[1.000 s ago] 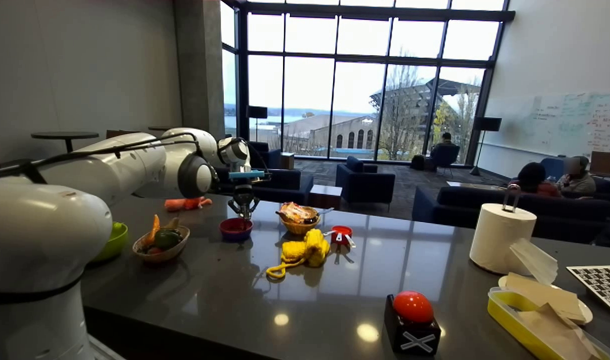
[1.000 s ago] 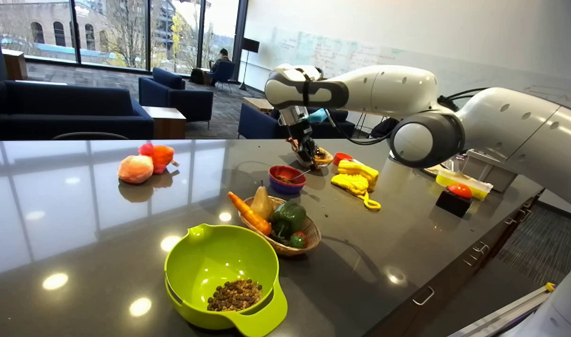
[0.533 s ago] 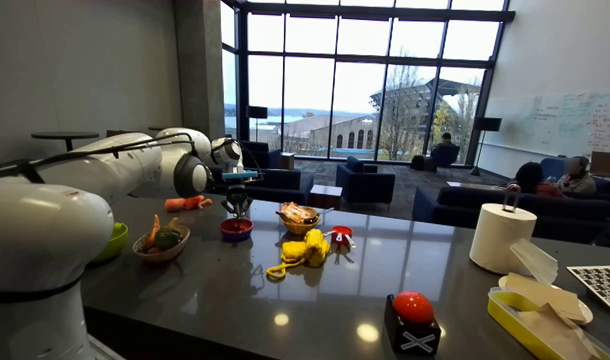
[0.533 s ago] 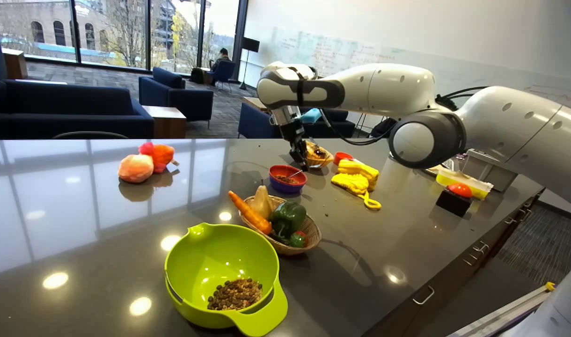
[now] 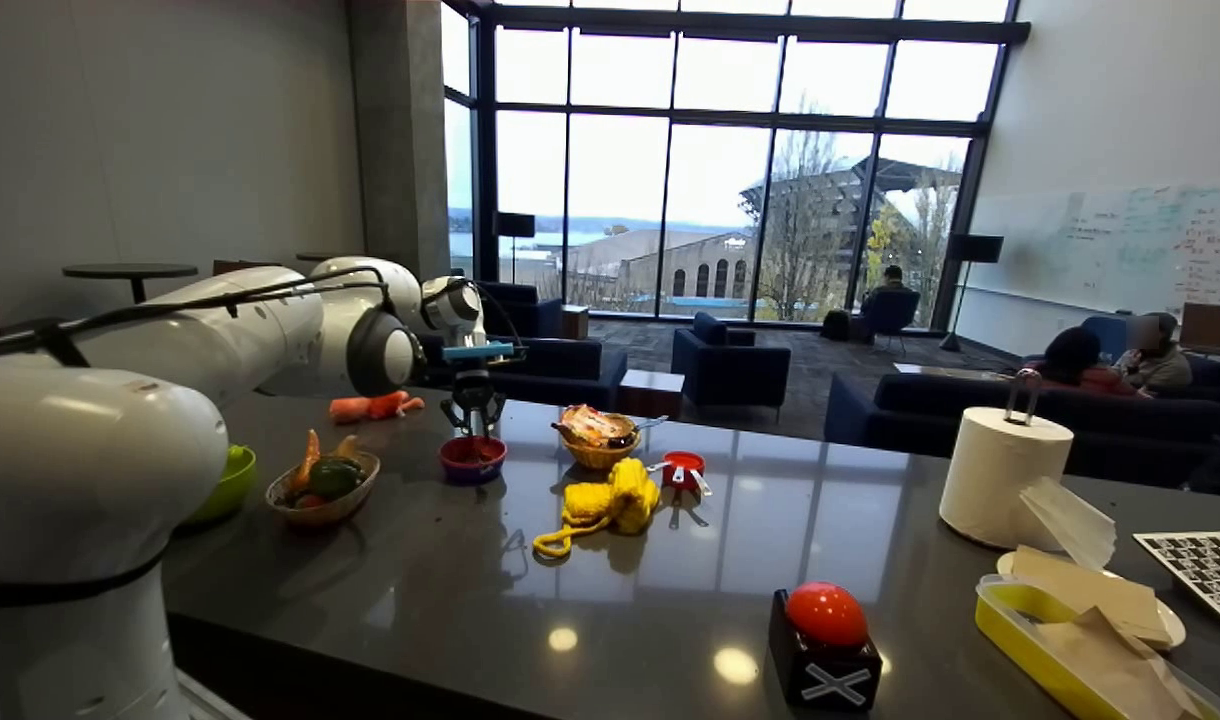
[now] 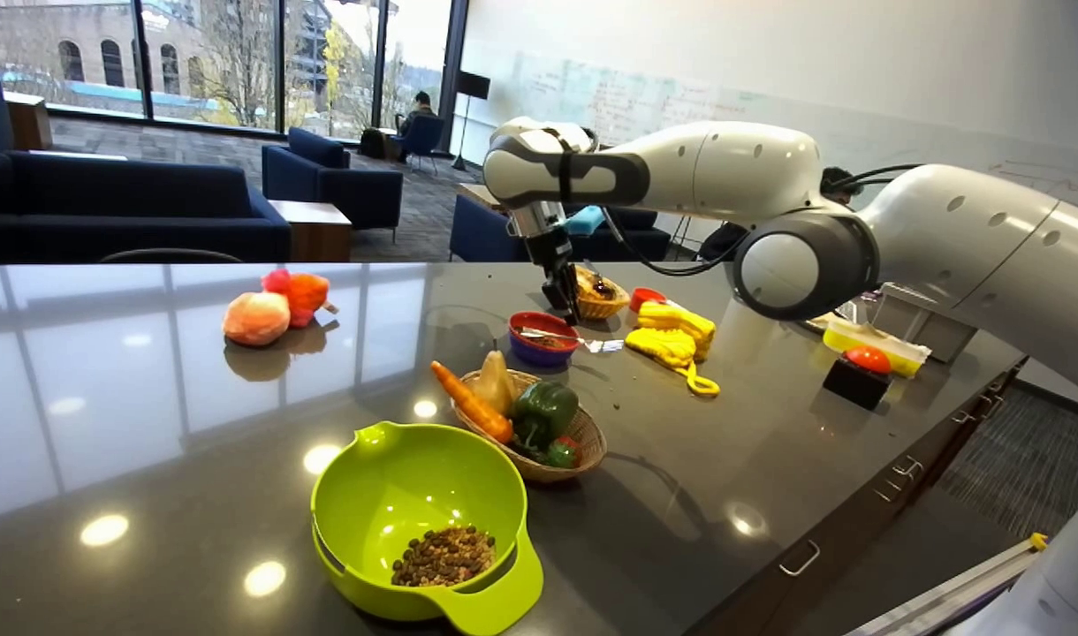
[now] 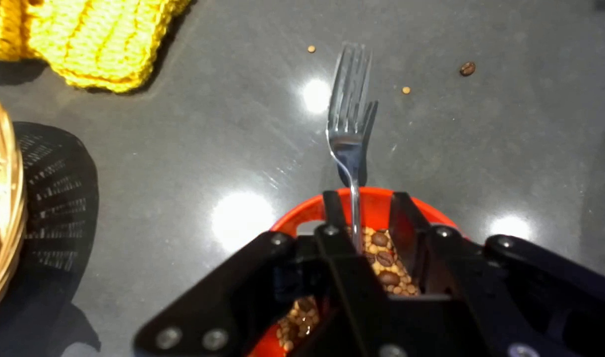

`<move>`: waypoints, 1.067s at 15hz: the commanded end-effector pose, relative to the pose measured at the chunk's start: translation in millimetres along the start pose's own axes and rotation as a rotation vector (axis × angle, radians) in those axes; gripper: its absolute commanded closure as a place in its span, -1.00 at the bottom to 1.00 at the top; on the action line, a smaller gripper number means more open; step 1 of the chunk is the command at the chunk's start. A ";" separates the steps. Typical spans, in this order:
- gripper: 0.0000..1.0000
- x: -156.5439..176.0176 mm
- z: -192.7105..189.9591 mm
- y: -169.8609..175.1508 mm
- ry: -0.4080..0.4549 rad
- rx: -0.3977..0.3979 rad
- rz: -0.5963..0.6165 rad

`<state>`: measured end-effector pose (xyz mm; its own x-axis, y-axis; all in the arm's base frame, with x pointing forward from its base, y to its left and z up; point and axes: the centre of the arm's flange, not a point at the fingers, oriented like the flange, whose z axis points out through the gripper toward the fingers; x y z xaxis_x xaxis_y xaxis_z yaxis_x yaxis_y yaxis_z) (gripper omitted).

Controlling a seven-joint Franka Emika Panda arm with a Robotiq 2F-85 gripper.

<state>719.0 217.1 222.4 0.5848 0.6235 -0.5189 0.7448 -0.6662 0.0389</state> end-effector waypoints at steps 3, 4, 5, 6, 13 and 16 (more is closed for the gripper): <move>-0.52 -38.1 -0.6 -9.0 0.027 0.012 0.074; -0.65 -42.4 -4.8 -9.1 0.036 0.018 0.091; -0.80 -46.2 -9.9 -8.8 0.048 0.027 0.109; -0.93 -51.5 -16.6 -9.1 0.062 0.032 0.134; -1.00 -85.5 -79.1 -15.4 0.228 0.125 0.307; -1.00 -105.0 -102.6 -23.1 0.290 0.153 0.379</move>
<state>726.0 222.9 341.0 0.8414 0.4491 -0.3005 0.4865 -0.8717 0.0593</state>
